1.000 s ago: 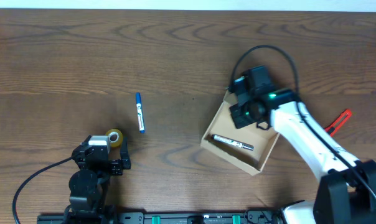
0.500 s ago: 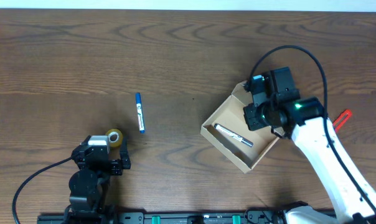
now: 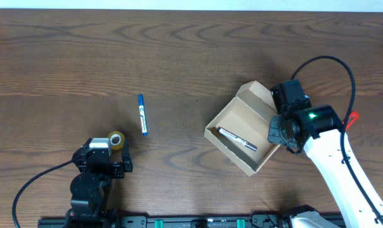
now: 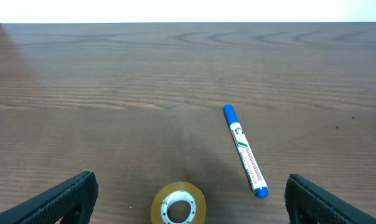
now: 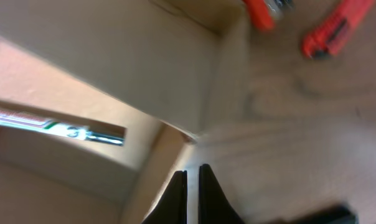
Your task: Pack container
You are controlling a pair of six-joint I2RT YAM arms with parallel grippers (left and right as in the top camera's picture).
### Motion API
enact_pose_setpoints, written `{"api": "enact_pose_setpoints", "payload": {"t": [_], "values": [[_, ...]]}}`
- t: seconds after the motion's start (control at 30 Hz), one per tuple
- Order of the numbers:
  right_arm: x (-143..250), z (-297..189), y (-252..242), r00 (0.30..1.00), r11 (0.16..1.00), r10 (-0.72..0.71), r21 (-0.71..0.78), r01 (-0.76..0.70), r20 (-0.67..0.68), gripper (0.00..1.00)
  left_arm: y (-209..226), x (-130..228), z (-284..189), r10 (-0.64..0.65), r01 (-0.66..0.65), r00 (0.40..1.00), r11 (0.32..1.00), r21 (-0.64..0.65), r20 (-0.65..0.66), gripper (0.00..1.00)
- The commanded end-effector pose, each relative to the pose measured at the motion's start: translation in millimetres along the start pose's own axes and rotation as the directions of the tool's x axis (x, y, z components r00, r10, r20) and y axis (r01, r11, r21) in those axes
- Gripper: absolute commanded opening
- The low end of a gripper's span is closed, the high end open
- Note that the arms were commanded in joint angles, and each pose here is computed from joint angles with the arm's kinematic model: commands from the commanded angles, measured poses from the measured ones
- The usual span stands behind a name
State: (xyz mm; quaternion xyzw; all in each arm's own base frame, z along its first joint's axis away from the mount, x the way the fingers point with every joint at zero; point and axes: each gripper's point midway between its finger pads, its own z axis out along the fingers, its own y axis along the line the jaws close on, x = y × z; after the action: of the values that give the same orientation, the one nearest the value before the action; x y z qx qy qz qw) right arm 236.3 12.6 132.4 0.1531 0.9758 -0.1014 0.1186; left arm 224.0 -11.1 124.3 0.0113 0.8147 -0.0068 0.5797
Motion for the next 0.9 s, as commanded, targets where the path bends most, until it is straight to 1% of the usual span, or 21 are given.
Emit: {"api": "enact_pose_setpoints", "payload": {"t": [0.0,0.2,0.4,0.7,0.77,0.87], "values": [[-3,-2,-17,0.981,0.979,0.191,0.064,-0.193,0.043,0.01,2,8,2,-0.009,0.009,1.0,1.0,-0.011,-0.015,0.95],[14,3,-27,0.96,0.953,0.28,0.122,-0.278,0.003,0.01,2,8,2,-0.01,0.01,1.0,1.0,-0.011,-0.015,0.95],[24,8,-32,0.958,0.949,0.286,0.14,-0.282,-0.013,0.01,2,8,2,-0.009,0.009,1.0,1.0,-0.011,-0.015,0.95],[49,30,-36,0.94,0.938,0.337,0.101,-0.331,-0.052,0.01,2,8,2,-0.01,0.01,1.0,1.0,-0.011,-0.015,0.95],[51,35,-32,0.946,0.946,0.319,0.079,-0.314,-0.061,0.01,2,8,2,-0.01,0.01,1.0,1.0,-0.011,-0.014,0.95],[44,42,-18,0.969,0.971,0.241,0.01,-0.24,-0.06,0.01,2,8,2,-0.01,0.01,1.0,1.0,-0.01,-0.015,0.95]]}}
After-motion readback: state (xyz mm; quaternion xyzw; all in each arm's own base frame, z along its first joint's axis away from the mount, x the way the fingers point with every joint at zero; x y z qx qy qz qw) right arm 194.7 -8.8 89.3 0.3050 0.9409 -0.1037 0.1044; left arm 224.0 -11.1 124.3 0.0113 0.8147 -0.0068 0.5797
